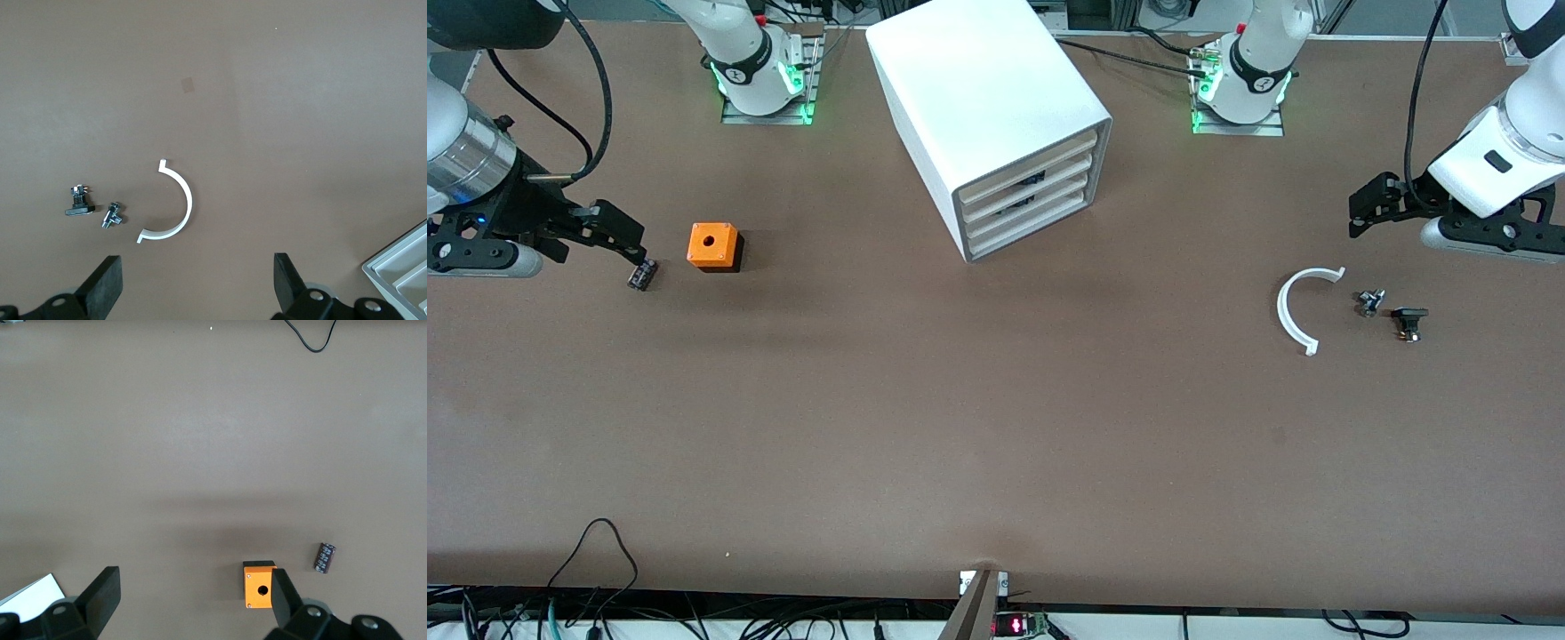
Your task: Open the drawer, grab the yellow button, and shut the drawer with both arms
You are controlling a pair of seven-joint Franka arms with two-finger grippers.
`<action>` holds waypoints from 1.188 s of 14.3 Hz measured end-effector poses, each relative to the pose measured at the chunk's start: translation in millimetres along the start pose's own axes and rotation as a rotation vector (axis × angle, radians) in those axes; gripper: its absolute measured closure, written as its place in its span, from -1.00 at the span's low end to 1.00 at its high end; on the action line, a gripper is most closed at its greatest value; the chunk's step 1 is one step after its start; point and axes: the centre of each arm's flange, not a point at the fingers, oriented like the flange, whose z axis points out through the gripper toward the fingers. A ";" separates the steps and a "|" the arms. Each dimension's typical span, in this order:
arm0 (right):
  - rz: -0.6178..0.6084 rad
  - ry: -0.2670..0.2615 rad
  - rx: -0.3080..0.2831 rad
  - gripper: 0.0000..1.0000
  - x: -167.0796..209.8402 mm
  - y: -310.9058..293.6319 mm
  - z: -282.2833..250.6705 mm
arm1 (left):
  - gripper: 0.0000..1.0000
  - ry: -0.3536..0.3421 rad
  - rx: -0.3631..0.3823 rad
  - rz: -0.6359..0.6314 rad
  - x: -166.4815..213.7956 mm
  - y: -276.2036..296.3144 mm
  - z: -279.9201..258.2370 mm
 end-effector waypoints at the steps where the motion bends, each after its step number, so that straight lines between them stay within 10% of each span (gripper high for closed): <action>1: 0.000 0.000 0.000 -1.00 0.0 0.0 0.0 | -1.00 0.000 0.000 0.000 0.0 0.0 0.0; 17: -0.029 -0.063 -0.003 -1.00 5.5 -17.1 32.7 | -1.00 -0.046 -0.007 0.002 -5.2 2.1 2.0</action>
